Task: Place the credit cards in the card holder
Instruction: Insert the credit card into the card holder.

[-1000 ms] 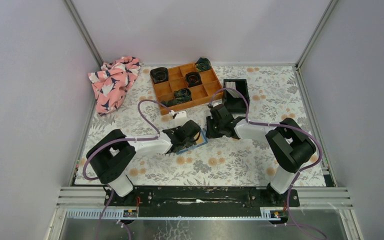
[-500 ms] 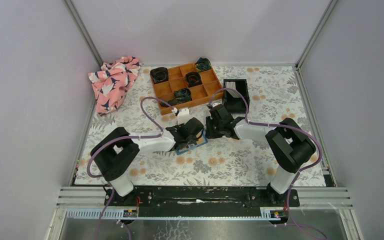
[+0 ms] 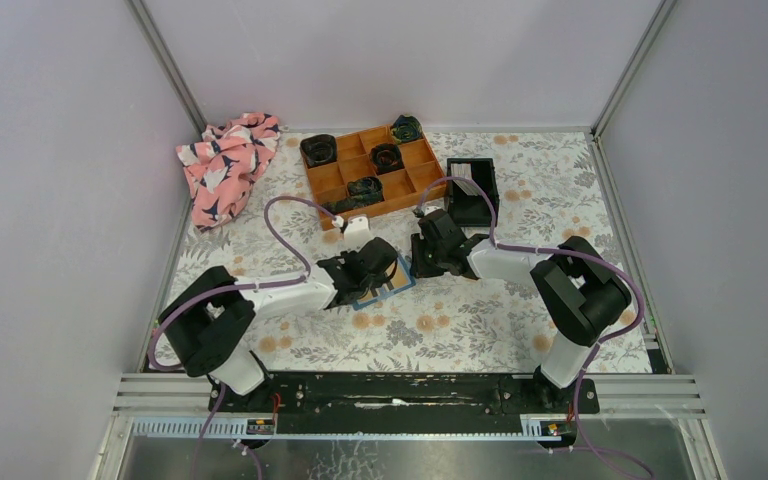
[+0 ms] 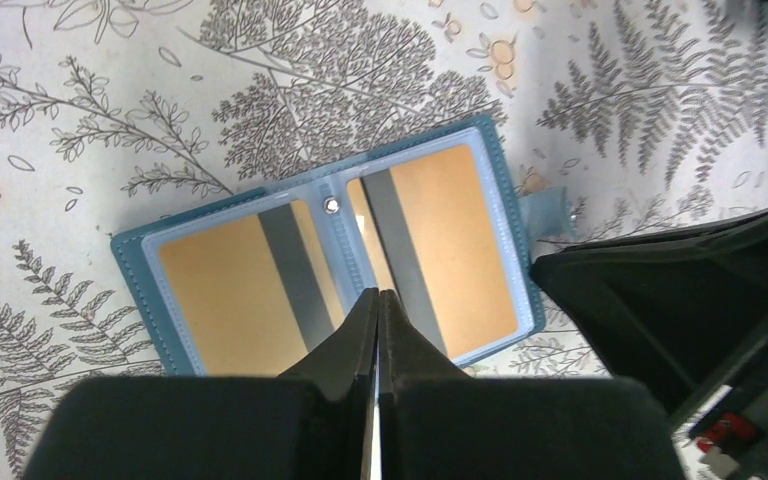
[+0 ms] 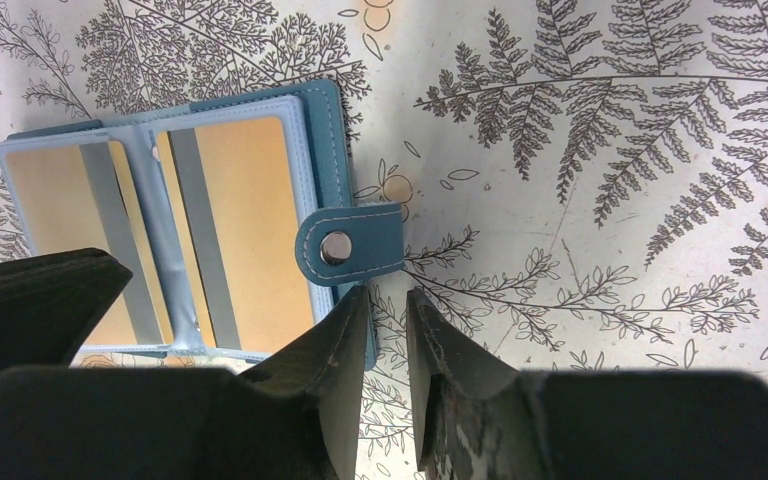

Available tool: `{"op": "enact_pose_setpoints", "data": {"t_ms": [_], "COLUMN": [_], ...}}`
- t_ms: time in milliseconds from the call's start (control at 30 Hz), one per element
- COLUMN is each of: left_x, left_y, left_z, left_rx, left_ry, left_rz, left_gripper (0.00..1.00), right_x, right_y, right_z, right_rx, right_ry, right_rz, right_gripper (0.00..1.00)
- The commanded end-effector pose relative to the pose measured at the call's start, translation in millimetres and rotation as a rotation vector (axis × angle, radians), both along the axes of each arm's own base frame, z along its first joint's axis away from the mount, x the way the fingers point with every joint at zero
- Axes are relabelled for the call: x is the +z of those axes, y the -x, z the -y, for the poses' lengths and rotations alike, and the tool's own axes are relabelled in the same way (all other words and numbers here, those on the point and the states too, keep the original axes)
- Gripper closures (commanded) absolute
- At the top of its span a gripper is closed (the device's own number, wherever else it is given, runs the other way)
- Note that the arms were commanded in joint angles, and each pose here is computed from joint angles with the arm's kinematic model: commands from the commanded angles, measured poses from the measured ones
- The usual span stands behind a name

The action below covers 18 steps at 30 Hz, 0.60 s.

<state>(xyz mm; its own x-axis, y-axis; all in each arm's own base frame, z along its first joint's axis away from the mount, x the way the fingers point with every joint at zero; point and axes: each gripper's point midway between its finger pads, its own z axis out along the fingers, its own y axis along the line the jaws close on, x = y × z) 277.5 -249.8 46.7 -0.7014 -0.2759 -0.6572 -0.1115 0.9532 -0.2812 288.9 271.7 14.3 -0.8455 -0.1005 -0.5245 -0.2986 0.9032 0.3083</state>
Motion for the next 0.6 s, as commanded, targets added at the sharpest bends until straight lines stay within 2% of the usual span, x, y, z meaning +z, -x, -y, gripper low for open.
{"op": "enact_pose_setpoints", "data": {"t_ms": [0, 567], "left_x": [-13.5, -38.9], "left_y": [6.0, 11.2], "left_z": [-4.9, 5.4], "left_rx": [-0.003, -0.034], "left_ry": [-0.027, -0.044], "left_rz": [-0.019, -0.073], "left_gripper": [1.00, 1.00], "right_x": [0.1, -3.5], "right_y": [0.8, 3.0], "right_z": [1.3, -0.5], "right_rx": [-0.001, 0.002], "right_ry": [0.023, 0.023], "right_rz": [0.016, 0.009], "right_gripper": [0.72, 0.72]}}
